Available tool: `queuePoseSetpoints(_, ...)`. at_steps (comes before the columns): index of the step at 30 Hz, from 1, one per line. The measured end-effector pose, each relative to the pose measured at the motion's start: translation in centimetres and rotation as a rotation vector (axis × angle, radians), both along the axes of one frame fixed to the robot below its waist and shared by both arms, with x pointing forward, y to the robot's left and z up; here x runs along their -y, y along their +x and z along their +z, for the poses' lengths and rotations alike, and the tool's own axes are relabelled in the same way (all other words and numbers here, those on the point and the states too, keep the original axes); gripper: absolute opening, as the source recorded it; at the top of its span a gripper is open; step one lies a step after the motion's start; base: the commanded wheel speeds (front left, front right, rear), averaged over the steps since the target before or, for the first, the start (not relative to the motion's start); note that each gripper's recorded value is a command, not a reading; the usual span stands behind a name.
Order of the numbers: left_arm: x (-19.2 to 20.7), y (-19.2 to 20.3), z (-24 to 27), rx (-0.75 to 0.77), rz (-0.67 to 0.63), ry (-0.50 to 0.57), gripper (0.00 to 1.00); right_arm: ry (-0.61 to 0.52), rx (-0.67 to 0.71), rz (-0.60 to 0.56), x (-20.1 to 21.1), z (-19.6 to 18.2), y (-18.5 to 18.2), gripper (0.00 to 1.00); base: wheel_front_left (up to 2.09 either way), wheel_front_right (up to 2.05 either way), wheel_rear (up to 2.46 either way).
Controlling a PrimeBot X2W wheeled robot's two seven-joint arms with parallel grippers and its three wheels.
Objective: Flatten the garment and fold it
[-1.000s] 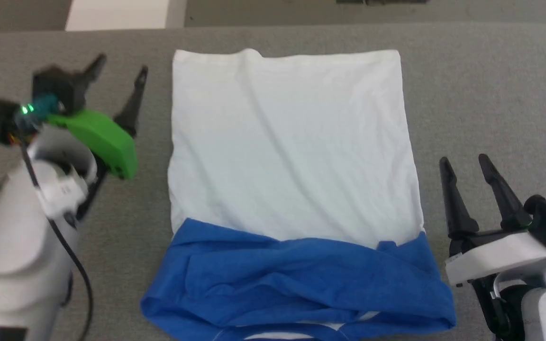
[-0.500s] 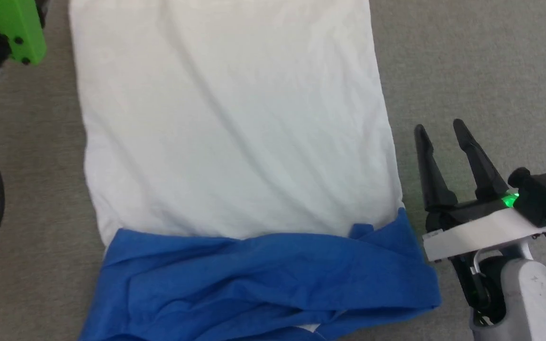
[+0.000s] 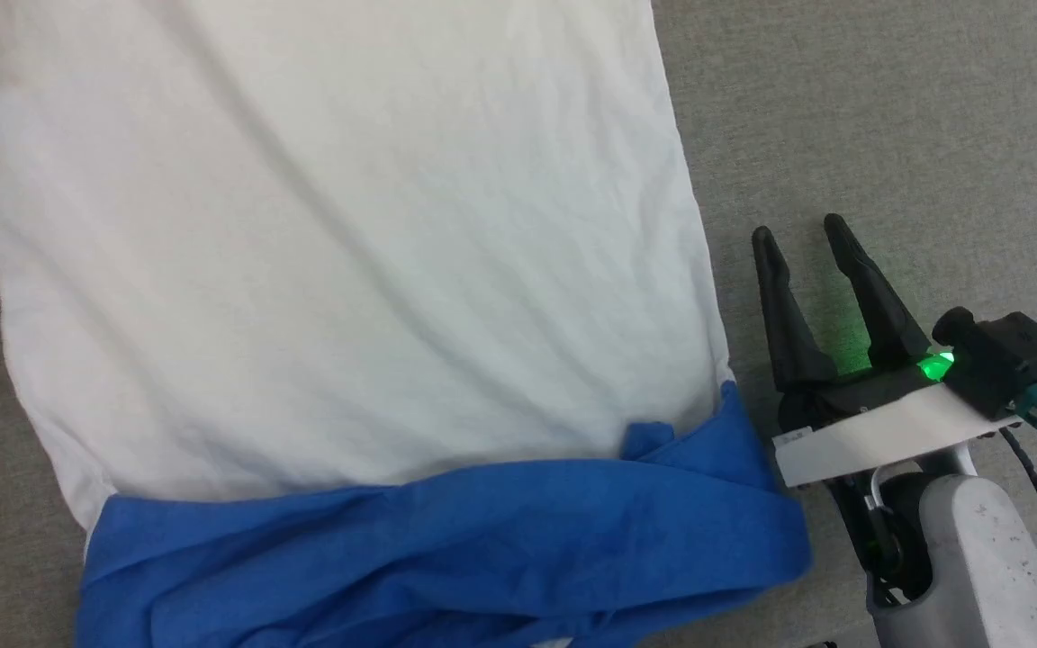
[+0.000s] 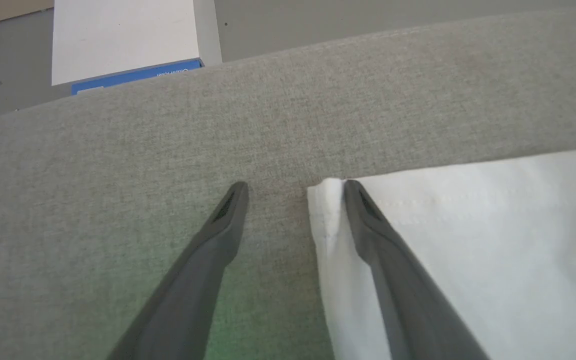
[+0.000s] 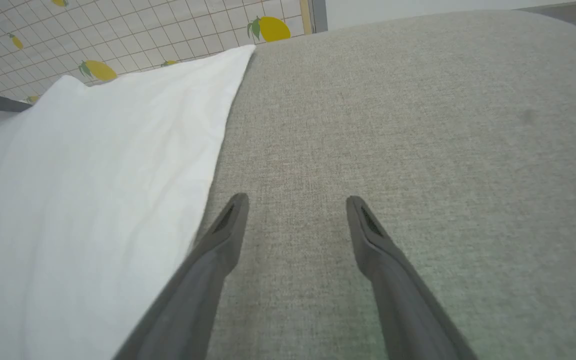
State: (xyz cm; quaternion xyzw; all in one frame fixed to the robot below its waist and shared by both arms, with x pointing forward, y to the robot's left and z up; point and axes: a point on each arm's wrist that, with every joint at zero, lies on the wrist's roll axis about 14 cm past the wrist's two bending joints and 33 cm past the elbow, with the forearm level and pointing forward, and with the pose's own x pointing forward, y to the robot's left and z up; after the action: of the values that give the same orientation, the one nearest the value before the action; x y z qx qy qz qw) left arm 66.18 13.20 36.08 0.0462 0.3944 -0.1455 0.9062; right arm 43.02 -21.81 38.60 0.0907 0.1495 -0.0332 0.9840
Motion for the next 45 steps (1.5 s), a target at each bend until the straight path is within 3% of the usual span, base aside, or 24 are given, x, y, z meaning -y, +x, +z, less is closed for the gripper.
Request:
queuePoseSetpoints(1, 0.0, 0.0, -0.2, -0.006, -0.004, 0.01, 0.49, -0.001, -0.004, 0.0, 0.0, -0.1, 0.0, 1.0, 0.0, 0.0, 0.0)
queuePoseSetpoints(3, 0.0, 0.0, -0.4, -0.016, -0.004, 0.014, 0.0, -0.001, -0.011, 0.001, 0.0, -0.4, 0.0, 1.0, 0.0, 0.0, 0.0)
queuePoseSetpoints(11, 0.4, -0.6, 0.6, 0.005, -0.025, -0.004, 0.0, -0.067, 0.055, 0.07, -0.9, 1.8, 3.3, 1.0, 0.0, 0.0, 0.0)
queuePoseSetpoints(19, 0.6, -1.0, 1.6, 0.073, -0.047, -0.042, 0.0, -0.17, 0.171, 0.177, -2.5, 7.9, 13.0, 1.0, 0.0, 0.0, 0.0)
queuePoseSetpoints(22, 0.7, -1.2, 2.0, 0.098, -0.063, -0.05, 0.0, -0.148, 0.108, 0.181, -2.6, 7.7, 16.1, 1.0, 0.0, 0.0, 0.0)
queuePoseSetpoints(25, 1.1, -1.5, 2.3, 0.128, -0.077, -0.072, 0.0, -0.109, -0.04, 0.176, -2.4, 5.3, 18.1, 1.0, 0.0, 0.0, 0.0)
queuePoseSetpoints(35, 0.4, -1.8, 3.0, 0.179, -0.092, -0.071, 0.0, -0.128, -0.42, 0.221, -4.1, -0.8, 20.1, 1.0, 0.0, 0.0, 0.0)
queuePoseSetpoints(36, 0.3, -1.8, 3.0, 0.182, -0.09, -0.071, 0.0, -0.142, -0.457, 0.223, -4.1, -1.4, 20.0, 0.77, 0.0, 0.0, 0.0)
queuePoseSetpoints(37, 0.1, -1.8, 2.9, 0.184, -0.09, -0.07, 0.0, -0.155, -0.495, 0.224, -4.1, -2.0, 19.8, 0.36, 0.0, 0.0, 0.0)
queuePoseSetpoints(39, -0.1, -1.7, 2.8, 0.188, -0.087, -0.069, 0.0, -0.192, -0.537, 0.227, -4.0, -2.2, 20.0, 0.07, 0.0, 0.0, 0.0)
queuePoseSetpoints(40, -0.2, -1.6, 2.8, 0.195, -0.085, -0.071, 0.0, -0.203, -0.553, 0.229, -4.0, -2.1, 20.1, 0.0, 0.0, 0.0, 0.0)
queuePoseSetpoints(45, 0.0, -0.8, 3.3, 0.261, -0.099, -0.064, 0.0, -0.219, -0.532, 0.225, -3.9, -1.7, 20.6, 0.0, 0.0, 0.0, 0.0)
